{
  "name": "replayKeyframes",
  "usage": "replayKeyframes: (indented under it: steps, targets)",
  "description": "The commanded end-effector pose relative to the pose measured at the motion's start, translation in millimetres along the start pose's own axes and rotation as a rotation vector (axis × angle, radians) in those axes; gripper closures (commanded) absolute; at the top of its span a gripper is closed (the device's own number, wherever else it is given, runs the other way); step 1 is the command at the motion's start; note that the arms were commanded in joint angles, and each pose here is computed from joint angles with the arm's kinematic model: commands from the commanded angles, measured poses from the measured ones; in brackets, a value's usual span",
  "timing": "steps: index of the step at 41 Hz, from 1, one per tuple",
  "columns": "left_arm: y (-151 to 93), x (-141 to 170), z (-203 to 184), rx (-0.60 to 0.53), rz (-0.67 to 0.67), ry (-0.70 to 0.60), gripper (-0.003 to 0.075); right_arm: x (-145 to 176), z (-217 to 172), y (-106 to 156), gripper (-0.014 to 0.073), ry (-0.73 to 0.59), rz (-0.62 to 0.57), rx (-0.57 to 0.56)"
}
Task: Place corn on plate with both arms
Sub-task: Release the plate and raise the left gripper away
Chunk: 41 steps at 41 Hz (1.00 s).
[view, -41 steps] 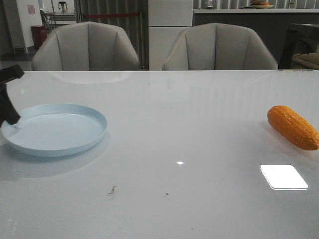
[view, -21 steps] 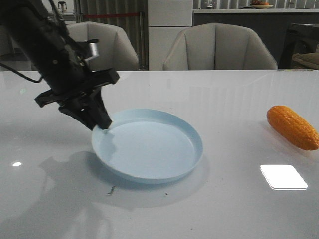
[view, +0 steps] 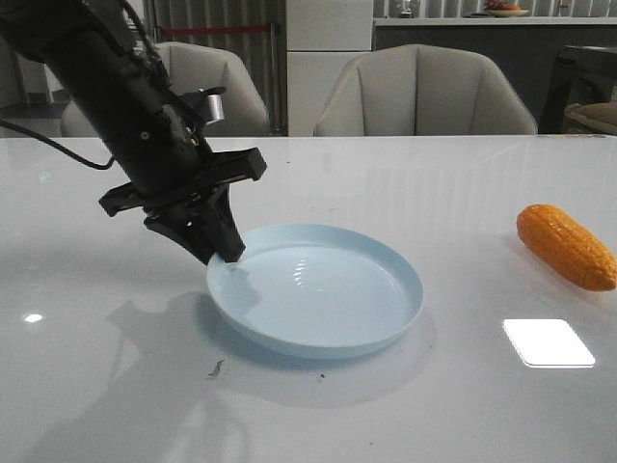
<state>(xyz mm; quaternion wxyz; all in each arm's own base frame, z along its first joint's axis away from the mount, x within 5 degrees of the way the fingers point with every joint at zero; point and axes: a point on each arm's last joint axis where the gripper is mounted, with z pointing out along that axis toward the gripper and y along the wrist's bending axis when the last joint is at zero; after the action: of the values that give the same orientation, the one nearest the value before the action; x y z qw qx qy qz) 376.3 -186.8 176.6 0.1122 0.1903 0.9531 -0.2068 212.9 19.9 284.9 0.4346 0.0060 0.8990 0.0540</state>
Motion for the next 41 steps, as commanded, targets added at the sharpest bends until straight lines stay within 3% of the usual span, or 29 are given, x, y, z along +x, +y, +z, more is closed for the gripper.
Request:
replayKeyframes:
  steps: [1,5,7,12,18,31,41]
  targets:
    - [-7,-10,-27,-0.003,0.018,-0.075,0.0433,-17,-9,0,0.0085,-0.107,-0.014,0.001]
    - [-6,-9,-27,-0.009,0.017,-0.058,0.0276,-17,-9,0,0.0085,-0.111,-0.014,0.001]
    - [-7,-7,-27,-0.004,0.016,-0.039,0.0244,-18,-9,0,0.0085,-0.113,-0.014,0.001]
    - [-7,-2,-27,-0.004,0.029,0.018,0.0248,-17,-9,0,0.0085,-0.103,-0.014,0.002]
    - [-2,-14,-40,-0.048,0.069,-0.025,0.0248,-13,-8,-1,0.0085,-0.065,-0.035,0.012]
    - [-1,-77,-152,-0.134,0.088,-0.431,0.0248,-13,-8,-2,0.0085,-0.066,-0.062,0.024]
    - [-4,-69,-245,-0.303,0.109,-0.642,0.0249,-15,-8,-2,0.0085,-0.078,-0.064,0.024]
